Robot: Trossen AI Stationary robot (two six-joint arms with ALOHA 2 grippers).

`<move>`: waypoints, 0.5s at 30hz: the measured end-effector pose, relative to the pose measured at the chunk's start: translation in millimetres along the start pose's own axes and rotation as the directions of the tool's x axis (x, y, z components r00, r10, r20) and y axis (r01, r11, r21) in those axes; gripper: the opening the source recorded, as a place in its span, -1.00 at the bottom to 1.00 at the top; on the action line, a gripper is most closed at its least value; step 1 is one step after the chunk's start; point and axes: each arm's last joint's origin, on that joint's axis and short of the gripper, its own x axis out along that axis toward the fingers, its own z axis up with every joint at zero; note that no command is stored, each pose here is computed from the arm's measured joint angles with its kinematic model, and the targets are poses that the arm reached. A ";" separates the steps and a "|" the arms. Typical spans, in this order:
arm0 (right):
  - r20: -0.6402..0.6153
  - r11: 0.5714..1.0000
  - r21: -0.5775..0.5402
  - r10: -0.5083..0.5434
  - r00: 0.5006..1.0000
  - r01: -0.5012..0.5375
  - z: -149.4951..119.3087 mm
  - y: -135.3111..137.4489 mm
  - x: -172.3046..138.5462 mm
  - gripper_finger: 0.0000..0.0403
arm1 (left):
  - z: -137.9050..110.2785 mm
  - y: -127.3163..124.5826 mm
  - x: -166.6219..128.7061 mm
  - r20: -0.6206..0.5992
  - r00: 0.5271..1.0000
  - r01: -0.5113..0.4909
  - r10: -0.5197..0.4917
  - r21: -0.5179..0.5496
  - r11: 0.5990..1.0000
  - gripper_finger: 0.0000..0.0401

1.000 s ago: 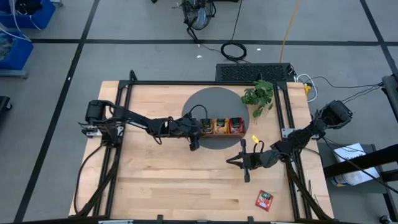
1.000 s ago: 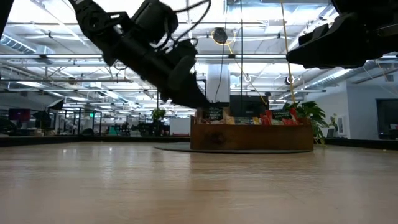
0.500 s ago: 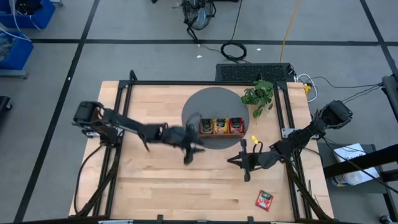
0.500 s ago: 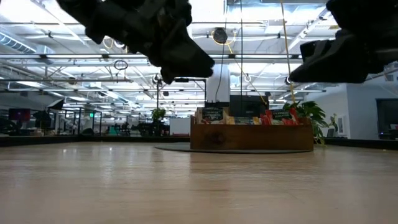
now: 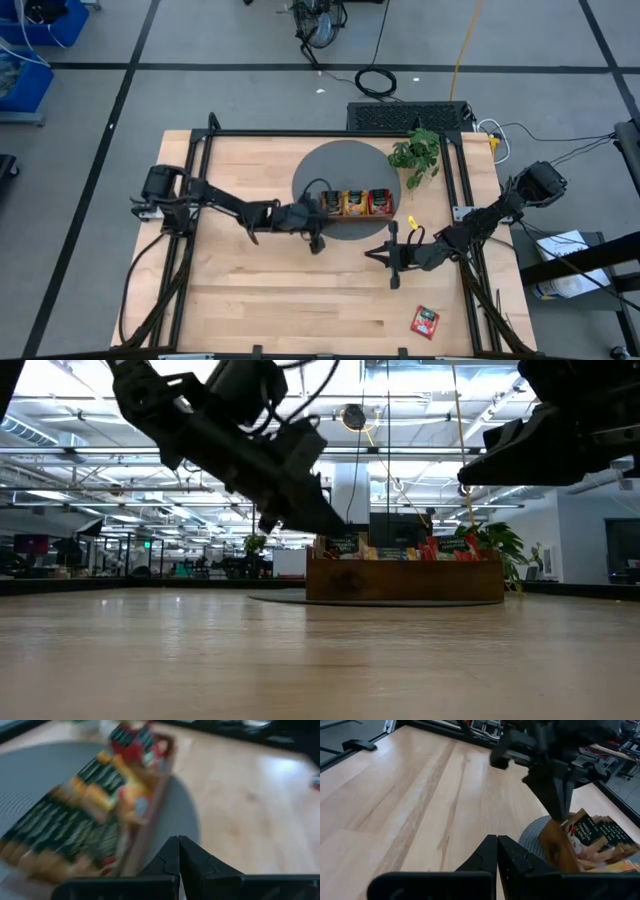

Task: Pick & Place Tea
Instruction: Put the brown tea bag into the left section of the wooden organiser

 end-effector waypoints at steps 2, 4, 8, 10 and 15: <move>-0.005 1.000 -0.005 0.000 1.000 0.000 -0.5 0.0 0.0 -0.99 | -1.0 9.1 1.5 -0.028 0.999 -0.030 0.029 -0.017 0.999 -0.98; -0.008 1.000 -0.008 0.000 1.000 0.000 -0.9 0.0 0.0 -0.99 | -0.2 17.1 2.8 -0.033 0.998 -0.063 0.062 -0.025 0.998 -0.98; -0.015 1.000 -0.014 0.000 1.000 -0.001 -1.6 0.1 0.0 -1.00 | 1.7 31.7 4.1 -0.024 0.985 -0.172 0.171 -0.036 0.984 -0.95; -0.017 1.000 -0.015 0.001 1.000 -0.001 -1.9 0.1 0.0 -0.99 | 2.8 36.1 4.4 -0.017 0.979 -0.203 0.203 -0.035 0.978 -0.97; -0.016 1.000 -0.012 0.001 1.000 -0.002 -1.8 0.1 0.0 -1.00 | 2.2 39.3 4.7 -0.029 0.978 -0.208 0.208 -0.019 0.978 -0.95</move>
